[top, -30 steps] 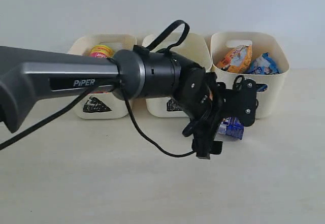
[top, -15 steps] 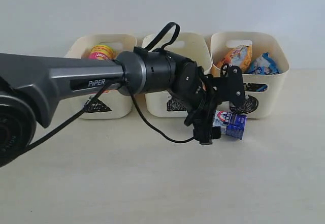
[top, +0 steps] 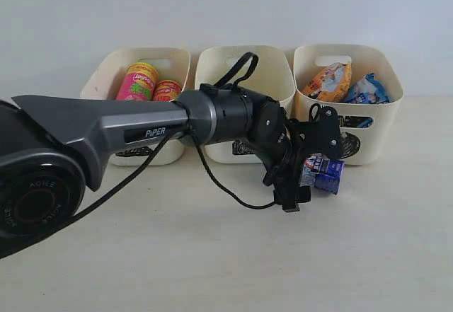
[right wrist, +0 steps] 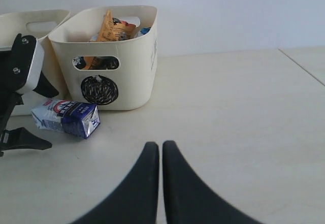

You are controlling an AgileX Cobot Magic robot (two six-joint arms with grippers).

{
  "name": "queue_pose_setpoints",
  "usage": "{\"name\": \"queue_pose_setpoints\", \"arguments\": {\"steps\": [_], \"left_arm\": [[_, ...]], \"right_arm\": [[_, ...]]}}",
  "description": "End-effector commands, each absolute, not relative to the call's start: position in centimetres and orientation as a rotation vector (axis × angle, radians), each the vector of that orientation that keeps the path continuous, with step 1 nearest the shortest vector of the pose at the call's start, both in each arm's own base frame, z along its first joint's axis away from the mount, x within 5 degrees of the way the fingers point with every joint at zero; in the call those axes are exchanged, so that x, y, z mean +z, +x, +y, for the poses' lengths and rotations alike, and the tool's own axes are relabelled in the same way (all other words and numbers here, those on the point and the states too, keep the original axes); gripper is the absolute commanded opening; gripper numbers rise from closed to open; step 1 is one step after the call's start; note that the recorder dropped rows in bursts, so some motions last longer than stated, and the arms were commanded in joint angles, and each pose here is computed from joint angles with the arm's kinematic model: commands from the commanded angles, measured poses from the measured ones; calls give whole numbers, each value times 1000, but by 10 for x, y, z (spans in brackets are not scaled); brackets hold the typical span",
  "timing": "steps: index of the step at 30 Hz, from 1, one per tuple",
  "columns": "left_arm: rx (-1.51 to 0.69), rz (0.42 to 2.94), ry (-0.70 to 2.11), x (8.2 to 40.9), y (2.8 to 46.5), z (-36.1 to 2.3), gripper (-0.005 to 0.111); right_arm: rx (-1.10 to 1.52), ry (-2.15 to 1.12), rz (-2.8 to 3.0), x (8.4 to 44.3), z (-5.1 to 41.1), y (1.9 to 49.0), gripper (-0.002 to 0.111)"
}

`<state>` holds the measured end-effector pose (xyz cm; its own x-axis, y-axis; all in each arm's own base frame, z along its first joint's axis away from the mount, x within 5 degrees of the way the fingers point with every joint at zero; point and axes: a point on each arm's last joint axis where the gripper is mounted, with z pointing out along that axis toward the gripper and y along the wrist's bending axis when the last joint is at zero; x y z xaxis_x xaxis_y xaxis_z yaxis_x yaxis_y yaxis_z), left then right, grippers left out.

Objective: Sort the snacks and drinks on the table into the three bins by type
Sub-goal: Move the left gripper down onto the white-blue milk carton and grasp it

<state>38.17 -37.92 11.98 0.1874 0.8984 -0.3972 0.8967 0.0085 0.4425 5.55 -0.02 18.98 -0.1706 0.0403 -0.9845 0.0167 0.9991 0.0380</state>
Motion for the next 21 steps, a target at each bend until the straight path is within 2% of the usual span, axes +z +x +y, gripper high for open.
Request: {"name": "queue_pose_setpoints", "arguments": {"steps": [1,7,13,17,21], "left_arm": [[-38,1740,1871,110,380,-380,83],[-66,1841,2021,110,369,-374,79],[-128,1924,2127,118,360,-369,60],[-148,1912,2085,126,361,-372,60],[-174,1990,1877,141,366,-376,68]], "right_arm": [[24,44,1727,191,0,55,0],[21,40,1727,191,0,55,0],[24,44,1727,191,0,55,0],[24,44,1727,191,0,55,0],[24,44,1727,191,0,55,0]]}}
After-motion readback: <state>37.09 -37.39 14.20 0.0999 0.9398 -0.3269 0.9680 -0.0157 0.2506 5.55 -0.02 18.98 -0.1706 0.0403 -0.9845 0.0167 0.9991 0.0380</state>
